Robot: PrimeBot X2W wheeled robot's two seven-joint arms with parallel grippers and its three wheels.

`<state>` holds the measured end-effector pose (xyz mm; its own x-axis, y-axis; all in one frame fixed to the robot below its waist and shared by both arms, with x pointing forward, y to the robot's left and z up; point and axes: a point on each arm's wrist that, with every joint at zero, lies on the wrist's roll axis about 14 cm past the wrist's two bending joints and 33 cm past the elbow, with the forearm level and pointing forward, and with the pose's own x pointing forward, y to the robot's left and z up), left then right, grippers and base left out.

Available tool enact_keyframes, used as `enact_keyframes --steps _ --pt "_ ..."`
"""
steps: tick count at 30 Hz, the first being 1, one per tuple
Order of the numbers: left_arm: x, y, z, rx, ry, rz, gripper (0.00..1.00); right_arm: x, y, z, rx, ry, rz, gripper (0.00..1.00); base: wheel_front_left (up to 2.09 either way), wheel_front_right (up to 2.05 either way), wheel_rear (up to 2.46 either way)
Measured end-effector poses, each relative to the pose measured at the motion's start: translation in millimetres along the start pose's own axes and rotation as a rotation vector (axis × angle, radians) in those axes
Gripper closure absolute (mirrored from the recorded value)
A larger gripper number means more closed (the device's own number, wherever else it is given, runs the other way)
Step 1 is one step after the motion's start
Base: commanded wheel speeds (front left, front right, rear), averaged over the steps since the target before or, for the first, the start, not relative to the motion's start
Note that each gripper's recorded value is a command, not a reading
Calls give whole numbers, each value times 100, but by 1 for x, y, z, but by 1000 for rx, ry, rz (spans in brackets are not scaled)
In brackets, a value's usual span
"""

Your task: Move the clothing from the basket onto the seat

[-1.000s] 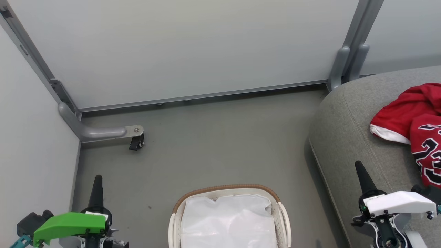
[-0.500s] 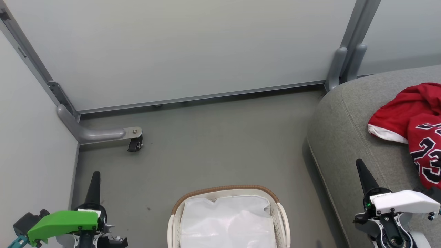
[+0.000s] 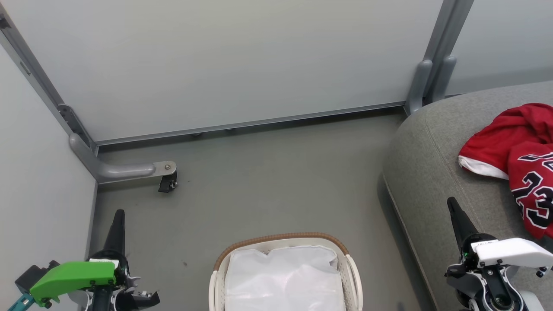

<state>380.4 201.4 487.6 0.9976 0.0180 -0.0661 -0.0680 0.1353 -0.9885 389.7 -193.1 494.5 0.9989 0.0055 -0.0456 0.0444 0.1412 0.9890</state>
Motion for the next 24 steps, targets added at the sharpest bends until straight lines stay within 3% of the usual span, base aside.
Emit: enact_keyframes --steps 24 --pt "6 -17 0 -140 15 -57 100 -2 9 7 147 -7 37 100 0 0 0"
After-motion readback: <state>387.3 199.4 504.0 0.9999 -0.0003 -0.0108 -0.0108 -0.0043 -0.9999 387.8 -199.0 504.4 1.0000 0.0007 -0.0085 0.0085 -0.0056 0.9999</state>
